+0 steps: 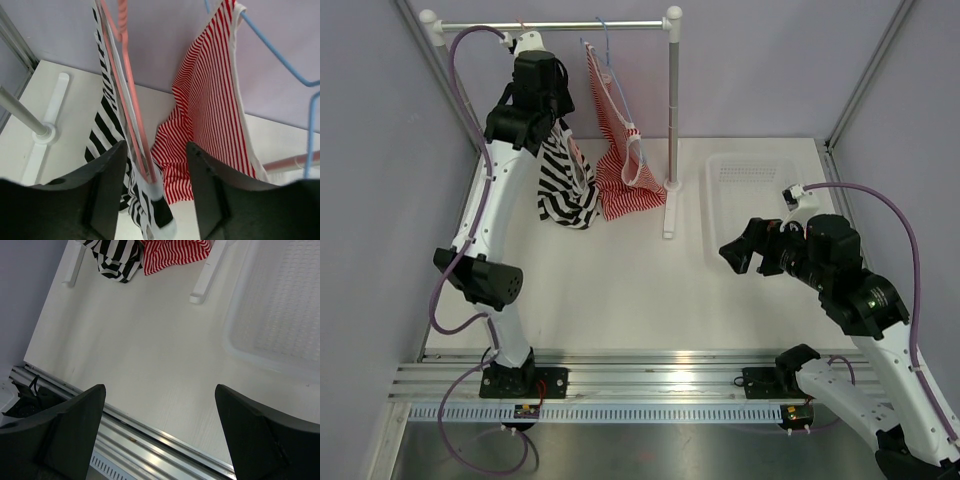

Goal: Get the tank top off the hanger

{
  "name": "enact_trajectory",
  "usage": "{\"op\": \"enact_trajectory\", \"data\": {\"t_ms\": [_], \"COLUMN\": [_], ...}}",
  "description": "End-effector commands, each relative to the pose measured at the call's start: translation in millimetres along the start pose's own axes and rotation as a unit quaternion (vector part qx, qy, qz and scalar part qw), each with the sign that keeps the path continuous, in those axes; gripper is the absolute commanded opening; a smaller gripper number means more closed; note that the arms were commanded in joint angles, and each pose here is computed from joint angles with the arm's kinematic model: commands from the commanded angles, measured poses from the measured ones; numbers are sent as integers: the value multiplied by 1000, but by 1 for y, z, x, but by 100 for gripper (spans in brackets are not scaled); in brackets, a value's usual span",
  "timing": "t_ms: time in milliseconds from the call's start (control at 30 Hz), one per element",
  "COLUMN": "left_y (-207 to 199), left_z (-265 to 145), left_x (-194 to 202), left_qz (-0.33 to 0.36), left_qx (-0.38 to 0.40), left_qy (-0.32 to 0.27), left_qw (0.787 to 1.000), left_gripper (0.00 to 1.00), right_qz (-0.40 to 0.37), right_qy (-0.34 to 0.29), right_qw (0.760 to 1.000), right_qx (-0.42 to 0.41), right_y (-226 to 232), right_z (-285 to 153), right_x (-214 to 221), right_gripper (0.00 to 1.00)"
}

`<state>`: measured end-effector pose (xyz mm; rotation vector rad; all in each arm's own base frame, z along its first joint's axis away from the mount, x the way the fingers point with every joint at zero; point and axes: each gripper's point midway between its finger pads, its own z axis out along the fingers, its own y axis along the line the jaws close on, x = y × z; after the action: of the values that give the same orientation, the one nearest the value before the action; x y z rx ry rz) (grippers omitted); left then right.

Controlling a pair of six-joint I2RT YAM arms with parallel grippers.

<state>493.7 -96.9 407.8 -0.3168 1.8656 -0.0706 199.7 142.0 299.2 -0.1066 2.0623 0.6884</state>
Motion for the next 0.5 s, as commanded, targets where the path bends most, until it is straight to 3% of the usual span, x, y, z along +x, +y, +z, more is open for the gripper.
{"op": "enact_trajectory", "data": {"t_ms": [0,133,200,233,467], "left_y": [6,11,12,13,15], "left_z": [5,3,-1,-2,-34], "left_x": [-26,-32,-36,-36,-63], "left_qz": [-21,-22,-24,-24,-29], "left_qx": [-11,-23,-24,-25,-10], "left_qy": [-37,-49,-58,-58,-98], "left_qw": [999,998,998,998,995], "left_gripper": [44,20,14,1,0], "right_qz": [-5,-7,-6,-6,-3], "right_qy": [5,4,11,12,21], "right_qw": [1000,1000,1000,1000,1000], "right_qx": [-15,-9,-10,-11,-18], "right_y": [6,4,4,4,7], "right_z": [-4,-2,2,4,15], "right_x": [1,-1,1,2,2], "right_gripper": [98,98,98,98,98]}}
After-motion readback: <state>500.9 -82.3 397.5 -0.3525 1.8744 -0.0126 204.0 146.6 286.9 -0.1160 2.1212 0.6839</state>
